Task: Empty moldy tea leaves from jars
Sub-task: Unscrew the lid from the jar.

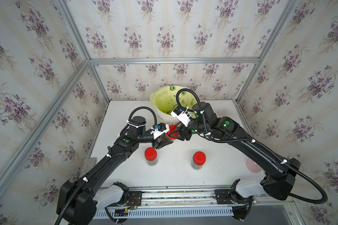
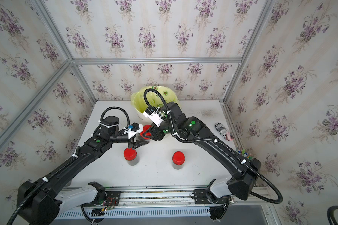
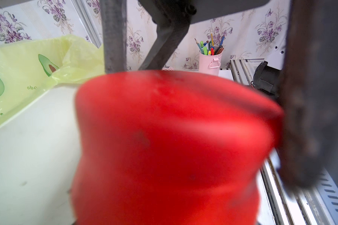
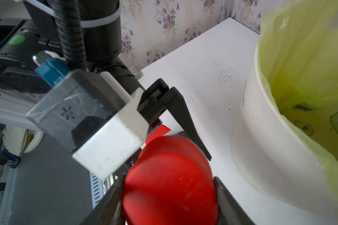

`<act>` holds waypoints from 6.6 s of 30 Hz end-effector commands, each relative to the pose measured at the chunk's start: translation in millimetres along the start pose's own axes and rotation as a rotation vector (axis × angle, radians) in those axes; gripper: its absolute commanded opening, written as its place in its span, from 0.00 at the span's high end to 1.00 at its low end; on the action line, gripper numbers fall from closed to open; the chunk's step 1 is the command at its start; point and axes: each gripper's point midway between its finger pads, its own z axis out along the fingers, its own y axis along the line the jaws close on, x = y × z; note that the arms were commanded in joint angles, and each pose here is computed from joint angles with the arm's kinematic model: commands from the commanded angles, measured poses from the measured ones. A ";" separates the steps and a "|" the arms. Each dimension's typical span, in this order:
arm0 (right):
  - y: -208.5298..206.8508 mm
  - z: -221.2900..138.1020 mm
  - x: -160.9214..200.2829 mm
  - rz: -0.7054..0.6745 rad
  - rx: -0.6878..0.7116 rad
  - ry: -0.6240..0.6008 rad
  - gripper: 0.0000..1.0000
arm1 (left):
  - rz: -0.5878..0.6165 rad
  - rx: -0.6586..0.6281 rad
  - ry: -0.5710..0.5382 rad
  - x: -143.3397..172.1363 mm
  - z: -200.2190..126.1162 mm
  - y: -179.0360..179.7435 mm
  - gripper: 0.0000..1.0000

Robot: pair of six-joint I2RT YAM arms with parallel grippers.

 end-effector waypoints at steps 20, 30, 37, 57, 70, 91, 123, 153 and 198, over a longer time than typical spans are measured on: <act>2.7 -1.2 -5.7 -0.614 -0.086 -0.046 0.54 | 0.014 0.057 -0.051 -11.0 -3.2 -13.1 0.51; 8.2 -9.4 -17.7 -0.547 -0.091 -0.110 0.24 | 0.020 0.037 -0.040 -9.3 -3.4 -9.8 0.51; 13.6 -30.5 -26.9 -0.384 -0.058 -0.184 0.03 | 0.016 0.032 -0.035 -8.3 -2.5 -8.4 0.50; 5.5 -26.0 -2.6 0.213 0.104 -0.185 0.12 | 0.011 0.025 -0.033 -9.4 -2.3 -6.3 0.50; 0.4 -11.6 -1.3 0.266 0.190 -0.172 0.18 | 0.005 0.031 -0.030 -7.6 -0.8 -7.7 0.50; 13.9 -3.0 10.7 0.122 0.117 -0.098 0.49 | 0.008 0.034 -0.030 -7.4 -0.5 -9.4 0.49; 21.0 -1.3 -10.4 -0.484 -0.196 -0.021 0.64 | 0.011 0.080 -0.057 -12.7 -1.5 -17.6 0.49; 31.7 -28.4 -30.3 -0.451 -0.186 -0.102 0.16 | 0.016 0.070 -0.049 -11.4 -0.9 -15.4 0.48; 10.1 -8.6 1.5 0.154 0.122 -0.058 0.17 | 0.018 0.058 -0.042 -9.7 -0.7 -13.2 0.48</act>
